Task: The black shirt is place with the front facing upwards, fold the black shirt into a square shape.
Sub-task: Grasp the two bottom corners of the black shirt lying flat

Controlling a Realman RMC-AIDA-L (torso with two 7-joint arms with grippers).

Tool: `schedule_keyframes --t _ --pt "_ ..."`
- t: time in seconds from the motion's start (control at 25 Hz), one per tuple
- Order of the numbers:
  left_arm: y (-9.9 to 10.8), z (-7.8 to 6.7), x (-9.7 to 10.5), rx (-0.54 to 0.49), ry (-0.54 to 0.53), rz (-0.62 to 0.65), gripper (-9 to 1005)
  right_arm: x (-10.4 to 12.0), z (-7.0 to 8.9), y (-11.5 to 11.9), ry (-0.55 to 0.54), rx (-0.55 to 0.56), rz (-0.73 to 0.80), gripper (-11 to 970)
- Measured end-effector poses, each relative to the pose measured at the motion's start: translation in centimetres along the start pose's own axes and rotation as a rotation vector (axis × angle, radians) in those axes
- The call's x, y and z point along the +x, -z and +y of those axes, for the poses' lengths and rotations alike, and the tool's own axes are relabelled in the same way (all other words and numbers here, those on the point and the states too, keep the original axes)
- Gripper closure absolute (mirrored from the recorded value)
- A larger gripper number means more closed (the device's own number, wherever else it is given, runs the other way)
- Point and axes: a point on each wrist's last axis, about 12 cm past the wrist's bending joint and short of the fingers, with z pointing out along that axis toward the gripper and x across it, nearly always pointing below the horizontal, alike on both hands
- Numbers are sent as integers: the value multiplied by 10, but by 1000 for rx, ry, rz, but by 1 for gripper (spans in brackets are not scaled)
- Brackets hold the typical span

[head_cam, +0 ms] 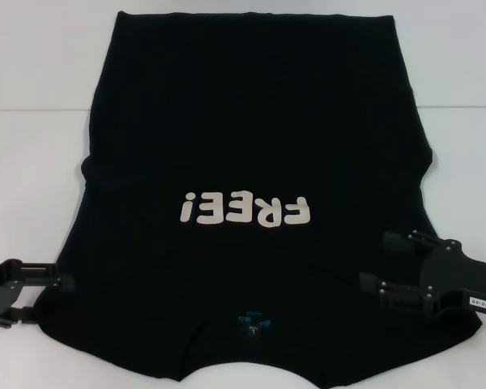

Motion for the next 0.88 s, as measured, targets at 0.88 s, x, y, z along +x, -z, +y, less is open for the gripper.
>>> schedule_keyframes --t 0.88 --pt "-3 -5 -2 -11 -28 8 146 0 1 0 -2 -9 -6 59"
